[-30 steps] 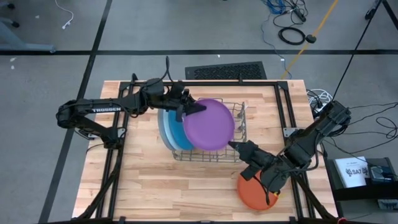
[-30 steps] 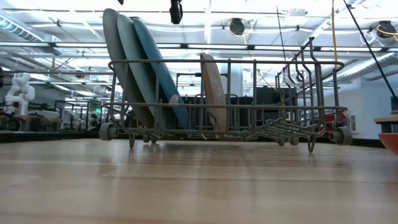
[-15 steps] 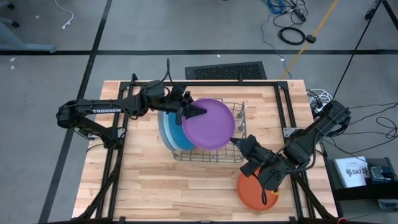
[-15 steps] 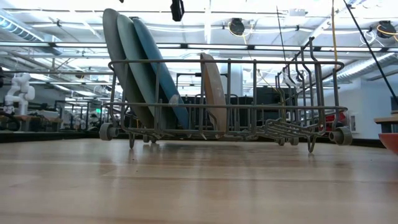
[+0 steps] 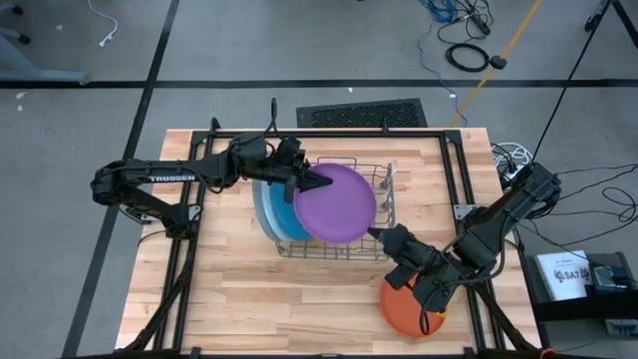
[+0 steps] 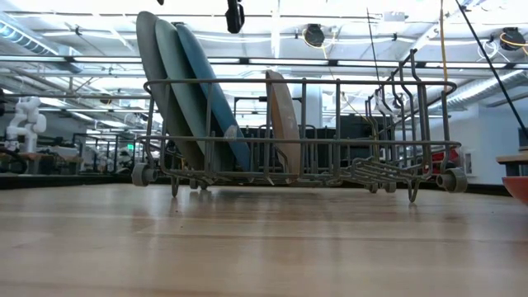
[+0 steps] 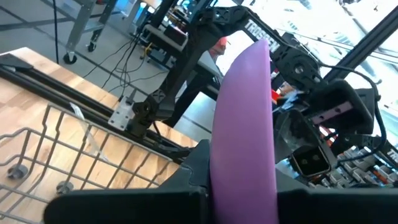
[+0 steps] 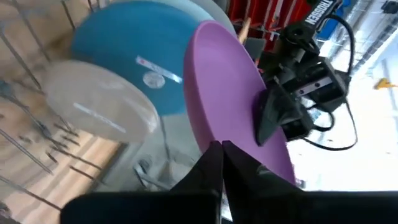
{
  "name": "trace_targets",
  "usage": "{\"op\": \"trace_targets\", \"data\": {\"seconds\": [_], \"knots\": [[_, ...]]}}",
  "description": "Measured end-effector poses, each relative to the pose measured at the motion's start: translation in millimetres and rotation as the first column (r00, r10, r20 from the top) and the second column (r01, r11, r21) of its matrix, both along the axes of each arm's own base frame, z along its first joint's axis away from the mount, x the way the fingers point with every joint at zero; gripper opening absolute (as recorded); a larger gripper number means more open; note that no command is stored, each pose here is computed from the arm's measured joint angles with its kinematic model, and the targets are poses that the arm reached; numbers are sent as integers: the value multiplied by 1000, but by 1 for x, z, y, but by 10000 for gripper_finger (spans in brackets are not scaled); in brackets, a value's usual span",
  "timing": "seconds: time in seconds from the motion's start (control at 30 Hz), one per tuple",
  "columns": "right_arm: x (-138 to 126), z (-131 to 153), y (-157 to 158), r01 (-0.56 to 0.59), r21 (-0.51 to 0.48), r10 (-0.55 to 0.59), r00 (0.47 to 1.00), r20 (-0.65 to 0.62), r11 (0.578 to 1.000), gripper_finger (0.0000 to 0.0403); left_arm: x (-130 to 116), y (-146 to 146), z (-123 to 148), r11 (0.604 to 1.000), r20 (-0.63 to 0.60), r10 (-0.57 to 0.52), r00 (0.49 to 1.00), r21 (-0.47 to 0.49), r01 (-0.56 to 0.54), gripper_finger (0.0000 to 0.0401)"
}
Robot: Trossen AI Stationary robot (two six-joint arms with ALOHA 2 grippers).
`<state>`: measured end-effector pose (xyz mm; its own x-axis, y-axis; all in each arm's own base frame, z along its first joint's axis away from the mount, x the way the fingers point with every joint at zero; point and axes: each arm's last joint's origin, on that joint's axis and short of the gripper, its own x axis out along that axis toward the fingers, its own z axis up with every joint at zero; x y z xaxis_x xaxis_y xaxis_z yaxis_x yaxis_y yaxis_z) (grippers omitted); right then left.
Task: Sort dishes
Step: Put the violet plate into the dish rack
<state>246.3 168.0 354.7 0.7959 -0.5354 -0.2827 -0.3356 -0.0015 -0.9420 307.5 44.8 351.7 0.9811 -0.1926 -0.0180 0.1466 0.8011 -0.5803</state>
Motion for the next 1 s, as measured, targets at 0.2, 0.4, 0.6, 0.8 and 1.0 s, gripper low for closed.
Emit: {"op": "trace_targets", "data": {"seconds": [0.2, 0.4, 0.6, 0.8, 1.0], "knots": [[8, -10, 6, 19, -129, -25, 999, -42, 991, 56, 0, -1, -1, 999, -16, 0, 1000, -34, 0, 30], [18, -14, 6, 56, -152, -61, 998, -23, 987, 143, 1, -2, 0, 998, -9, -5, 1000, -63, 5, 30], [26, -12, -4, 128, -168, -128, 992, 11, 977, 159, 3, -8, -1, 997, -17, -30, 999, -69, 29, 30], [29, -12, -6, 110, -205, -117, 993, -22, 973, 41, 6, -13, -6, 995, -48, -46, 998, -88, 42, 30], [29, -14, -6, 103, -212, -113, 993, -36, 972, 28, 9, -14, -10, 995, -61, -54, 997, -88, 49, 30]]}}
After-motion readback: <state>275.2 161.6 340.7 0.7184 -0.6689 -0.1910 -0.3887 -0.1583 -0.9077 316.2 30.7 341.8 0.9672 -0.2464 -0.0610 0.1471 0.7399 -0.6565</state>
